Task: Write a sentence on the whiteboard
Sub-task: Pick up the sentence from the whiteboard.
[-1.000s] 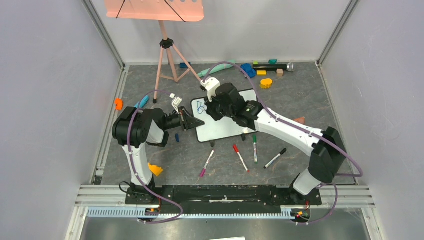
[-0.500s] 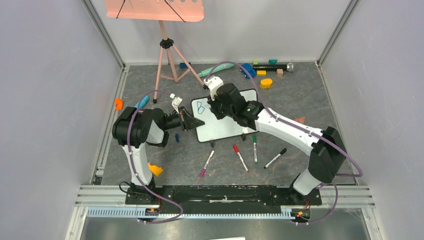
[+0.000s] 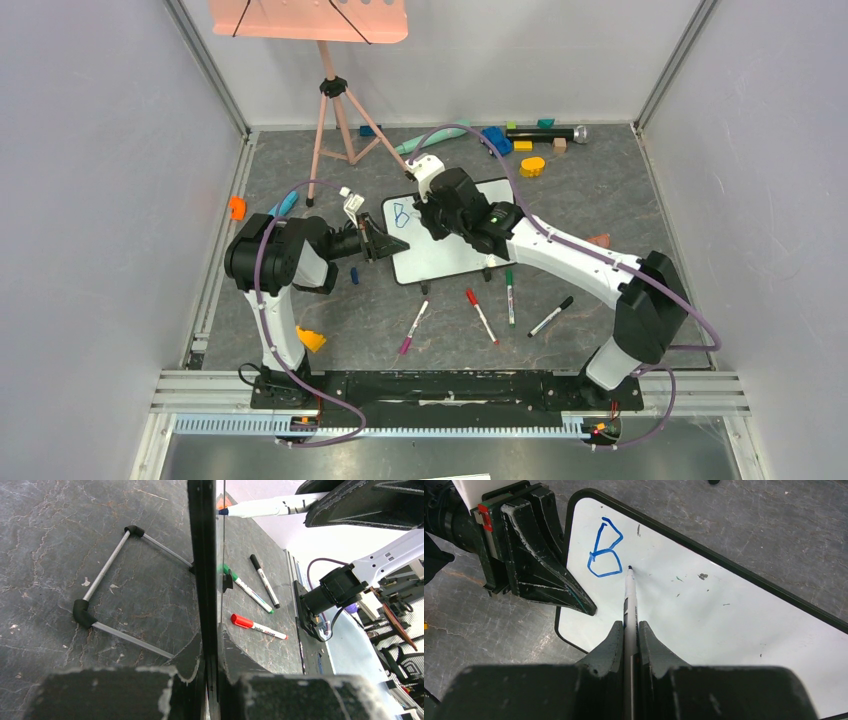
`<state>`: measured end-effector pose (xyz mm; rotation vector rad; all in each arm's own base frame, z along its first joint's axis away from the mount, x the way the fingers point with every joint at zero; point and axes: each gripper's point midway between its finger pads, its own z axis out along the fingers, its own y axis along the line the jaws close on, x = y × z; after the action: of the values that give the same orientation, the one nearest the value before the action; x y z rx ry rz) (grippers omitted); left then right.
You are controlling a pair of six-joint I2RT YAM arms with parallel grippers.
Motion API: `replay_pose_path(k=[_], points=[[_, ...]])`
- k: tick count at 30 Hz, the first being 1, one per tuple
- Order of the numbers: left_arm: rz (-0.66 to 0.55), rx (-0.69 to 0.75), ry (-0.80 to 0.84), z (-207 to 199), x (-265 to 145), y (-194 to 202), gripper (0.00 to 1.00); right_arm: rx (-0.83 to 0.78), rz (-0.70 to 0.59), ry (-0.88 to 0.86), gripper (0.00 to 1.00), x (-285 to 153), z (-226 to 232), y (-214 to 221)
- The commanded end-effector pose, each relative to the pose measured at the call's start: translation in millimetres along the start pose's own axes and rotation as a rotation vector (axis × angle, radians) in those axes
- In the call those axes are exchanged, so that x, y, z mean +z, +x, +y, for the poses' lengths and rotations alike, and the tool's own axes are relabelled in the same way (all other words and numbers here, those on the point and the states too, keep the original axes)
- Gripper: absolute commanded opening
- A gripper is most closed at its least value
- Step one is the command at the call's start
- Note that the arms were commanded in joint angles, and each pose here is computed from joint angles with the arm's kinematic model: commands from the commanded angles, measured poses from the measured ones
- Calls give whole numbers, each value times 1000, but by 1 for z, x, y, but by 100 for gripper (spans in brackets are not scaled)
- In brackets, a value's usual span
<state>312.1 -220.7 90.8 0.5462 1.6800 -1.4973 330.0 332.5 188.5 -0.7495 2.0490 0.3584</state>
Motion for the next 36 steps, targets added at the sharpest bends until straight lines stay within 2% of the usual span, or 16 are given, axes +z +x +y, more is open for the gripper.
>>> replay_pose_path(k=[1,19,36], points=[[-14,152,-27,13,-2,5,2,20,-52,32,0,4,-5,-21],[-15,153,-28,13,-2,5,2,30,-28,138,0,1,-27,-14],[-14,152,-28,13,-2,5,2,20,13,98,0,-1,-22,6]])
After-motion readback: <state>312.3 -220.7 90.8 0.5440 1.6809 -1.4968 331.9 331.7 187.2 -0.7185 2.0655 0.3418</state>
